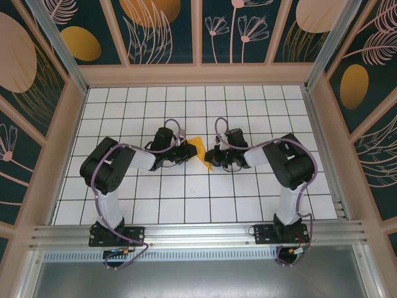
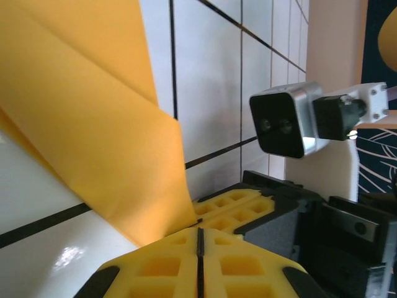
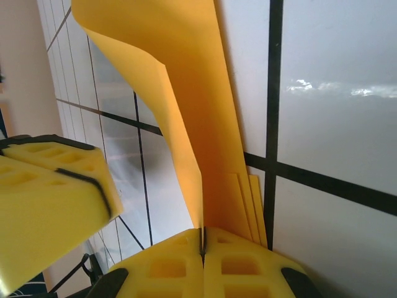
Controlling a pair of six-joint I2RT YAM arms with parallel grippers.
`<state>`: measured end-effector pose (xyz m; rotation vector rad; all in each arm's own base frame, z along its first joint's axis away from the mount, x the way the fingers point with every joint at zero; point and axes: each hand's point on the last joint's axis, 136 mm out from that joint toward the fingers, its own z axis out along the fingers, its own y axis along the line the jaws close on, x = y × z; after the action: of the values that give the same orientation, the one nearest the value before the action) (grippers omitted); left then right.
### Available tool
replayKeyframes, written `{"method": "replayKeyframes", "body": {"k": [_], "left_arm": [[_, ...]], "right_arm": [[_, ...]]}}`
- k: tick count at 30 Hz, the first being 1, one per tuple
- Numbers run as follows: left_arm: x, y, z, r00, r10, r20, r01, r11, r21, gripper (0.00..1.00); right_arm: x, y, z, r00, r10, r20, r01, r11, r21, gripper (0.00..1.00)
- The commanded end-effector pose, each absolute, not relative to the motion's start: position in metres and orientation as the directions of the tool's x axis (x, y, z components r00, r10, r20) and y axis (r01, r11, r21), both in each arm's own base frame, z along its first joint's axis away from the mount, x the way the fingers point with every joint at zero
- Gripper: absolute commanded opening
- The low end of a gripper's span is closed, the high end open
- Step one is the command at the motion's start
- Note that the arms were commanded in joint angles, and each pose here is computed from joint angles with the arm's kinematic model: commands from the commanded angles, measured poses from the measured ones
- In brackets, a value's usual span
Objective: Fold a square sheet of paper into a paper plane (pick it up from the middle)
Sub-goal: Fold the wing for the fifth time at the center of the table.
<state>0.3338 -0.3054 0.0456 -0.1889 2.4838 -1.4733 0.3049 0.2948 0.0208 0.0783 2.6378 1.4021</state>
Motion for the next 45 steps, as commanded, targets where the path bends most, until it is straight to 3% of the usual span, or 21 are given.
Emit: {"method": "replayKeyframes", "body": {"k": [1,18,27,31,45], "left_arm": [[0.336,-0.307,0.037,-0.962,-0.234,-0.141,0.005,0.501,-0.866,0.1],[0.343,-0.299,-0.002,-0.964,-0.247,-0.097,-0.083,0.629,-0.773,0.05],[0.34,-0.292,-0.018,-0.965,-0.253,-0.072,-0.12,0.669,-0.734,0.04],[0.339,-0.292,-0.02,-0.965,-0.252,-0.07,-0.122,0.67,-0.732,0.04],[0.342,-0.296,-0.014,-0.966,-0.246,-0.078,-0.107,0.656,-0.747,0.04]], "right_arm": [[0.291,0.278,-0.017,-0.989,0.15,-0.019,0.08,0.63,0.772,0.0],[0.294,0.281,-0.011,-0.992,0.117,-0.046,0.039,0.634,0.773,0.01],[0.304,0.289,0.031,-0.989,0.09,-0.118,-0.04,0.601,0.798,0.19],[0.299,0.287,0.039,-0.99,0.072,-0.119,-0.052,0.6,0.798,0.21],[0.277,0.279,0.005,-0.998,0.053,-0.029,0.012,0.644,0.765,0.07]]}}
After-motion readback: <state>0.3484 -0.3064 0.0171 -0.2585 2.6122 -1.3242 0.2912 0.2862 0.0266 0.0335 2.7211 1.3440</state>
